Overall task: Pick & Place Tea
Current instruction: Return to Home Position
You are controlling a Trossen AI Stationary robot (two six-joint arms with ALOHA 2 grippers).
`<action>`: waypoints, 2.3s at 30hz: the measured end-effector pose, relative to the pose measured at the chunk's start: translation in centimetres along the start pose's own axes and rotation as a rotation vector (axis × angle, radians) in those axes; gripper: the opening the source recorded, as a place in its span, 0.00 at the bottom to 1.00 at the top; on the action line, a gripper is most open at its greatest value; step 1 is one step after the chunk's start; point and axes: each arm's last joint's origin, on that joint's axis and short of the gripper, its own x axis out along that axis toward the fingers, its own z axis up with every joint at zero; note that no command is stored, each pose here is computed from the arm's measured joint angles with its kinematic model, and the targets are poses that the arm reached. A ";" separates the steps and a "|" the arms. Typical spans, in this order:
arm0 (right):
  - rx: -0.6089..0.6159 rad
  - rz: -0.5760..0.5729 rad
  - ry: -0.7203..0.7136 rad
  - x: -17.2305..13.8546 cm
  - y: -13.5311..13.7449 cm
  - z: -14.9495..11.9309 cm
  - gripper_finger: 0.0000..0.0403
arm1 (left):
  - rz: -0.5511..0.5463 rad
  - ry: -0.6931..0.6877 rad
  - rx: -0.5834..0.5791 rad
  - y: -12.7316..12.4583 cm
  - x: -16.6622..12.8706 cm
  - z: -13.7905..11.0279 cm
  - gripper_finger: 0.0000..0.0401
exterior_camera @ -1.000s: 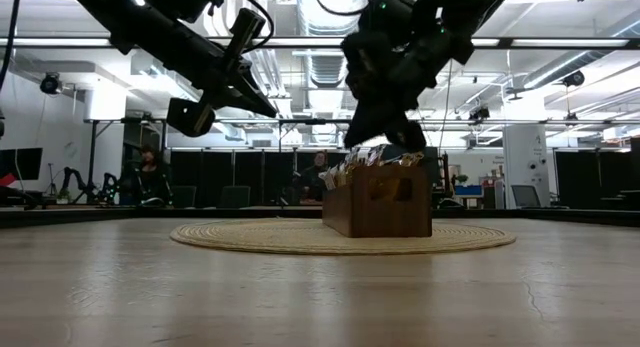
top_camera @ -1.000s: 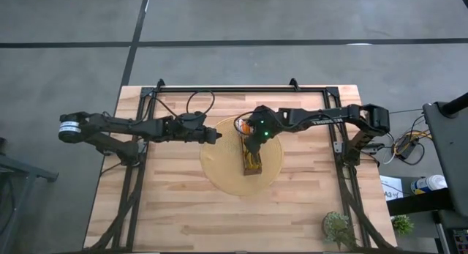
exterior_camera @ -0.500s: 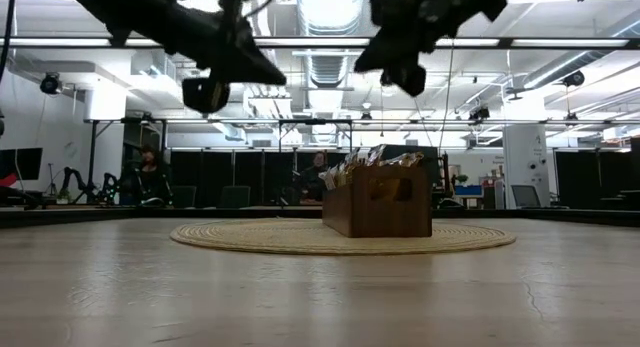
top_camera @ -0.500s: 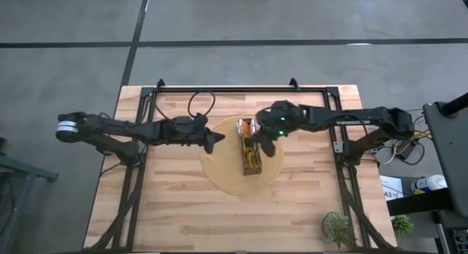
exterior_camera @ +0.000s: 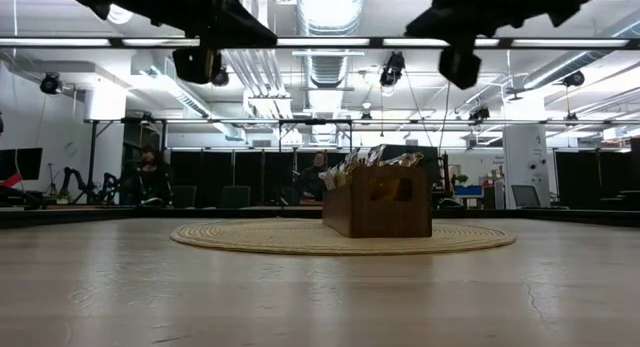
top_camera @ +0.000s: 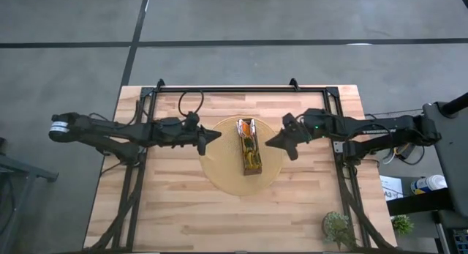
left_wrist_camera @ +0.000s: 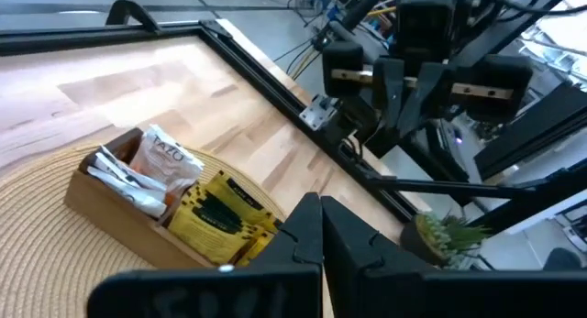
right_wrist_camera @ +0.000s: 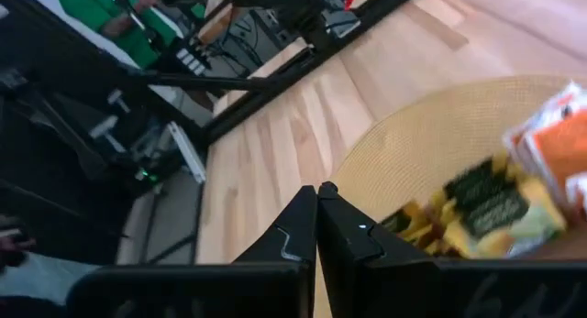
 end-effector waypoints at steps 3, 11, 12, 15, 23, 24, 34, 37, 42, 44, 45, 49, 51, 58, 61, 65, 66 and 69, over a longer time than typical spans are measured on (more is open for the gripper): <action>0.034 0.001 0.003 -0.8 -0.3 -0.8 0.02 | -0.004 -0.005 -0.004 -0.1 -0.2 0.1 0.00; 0.021 -0.023 0.002 -1.8 -1.3 -2.6 0.02 | 0.040 0.009 0.031 0.3 -0.2 -0.2 0.00; -0.025 -0.020 -0.003 -1.8 -1.3 -2.8 0.02 | 0.050 0.001 0.048 0.3 -0.2 -0.2 0.00; -0.174 0.023 -0.027 -2.0 -1.0 -3.4 0.02 | 0.077 -0.035 0.103 0.4 -0.5 -0.3 0.00; -0.544 0.244 -0.227 -1.8 -0.3 -4.9 0.02 | -0.023 -0.078 0.358 0.2 -2.9 -1.8 0.00; -0.549 0.243 -0.228 -1.8 -0.6 -5.2 0.02 | -0.056 -0.097 0.390 0.1 -3.2 -2.2 0.00; -0.422 0.206 -0.124 -2.3 -3.6 -8.9 0.02 | -0.249 -0.216 0.479 3.3 -6.8 -5.9 0.00; -0.416 0.218 -0.137 -2.9 -3.9 -9.5 0.02 | -0.264 -0.258 0.494 4.1 -8.0 -6.0 0.00; -0.423 0.242 -0.183 -4.2 -4.3 -10.3 0.02 | -0.296 -0.265 0.489 5.1 -9.1 -6.6 0.00; -0.458 0.249 -0.206 -4.7 -4.5 -10.6 0.02 | -0.327 -0.256 0.512 5.4 -9.3 -7.0 0.00; -0.474 0.253 -0.218 -4.9 -4.6 -10.8 0.02 | -0.331 -0.253 0.523 5.7 -9.4 -7.3 0.00; -0.473 0.265 -0.241 -5.5 -5.3 -11.9 0.02 | -0.327 -0.233 0.542 6.5 -9.4 -8.1 0.00; -0.461 0.273 -0.251 -5.8 -5.6 -12.2 0.02 | -0.325 -0.234 0.541 6.8 -9.5 -8.4 0.00; -0.533 0.287 -0.303 -6.5 -5.3 -12.0 0.02 | -0.331 -0.215 0.511 7.4 -9.4 -8.8 0.00; -0.543 0.284 -0.303 -6.6 -5.3 -12.0 0.02 | -0.316 -0.200 0.491 7.9 -9.3 -9.1 0.00; -0.545 0.314 -0.279 -6.7 -5.3 -12.2 0.02 | -0.342 -0.174 0.474 8.1 -9.3 -9.2 0.00; -0.546 0.322 -0.265 -6.7 -5.3 -12.3 0.02 | -0.351 -0.167 0.480 8.2 -9.3 -9.2 0.00; -0.527 0.322 -0.222 -6.7 -5.5 -12.6 0.02 | -0.335 -0.138 0.508 8.5 -9.2 -9.4 0.00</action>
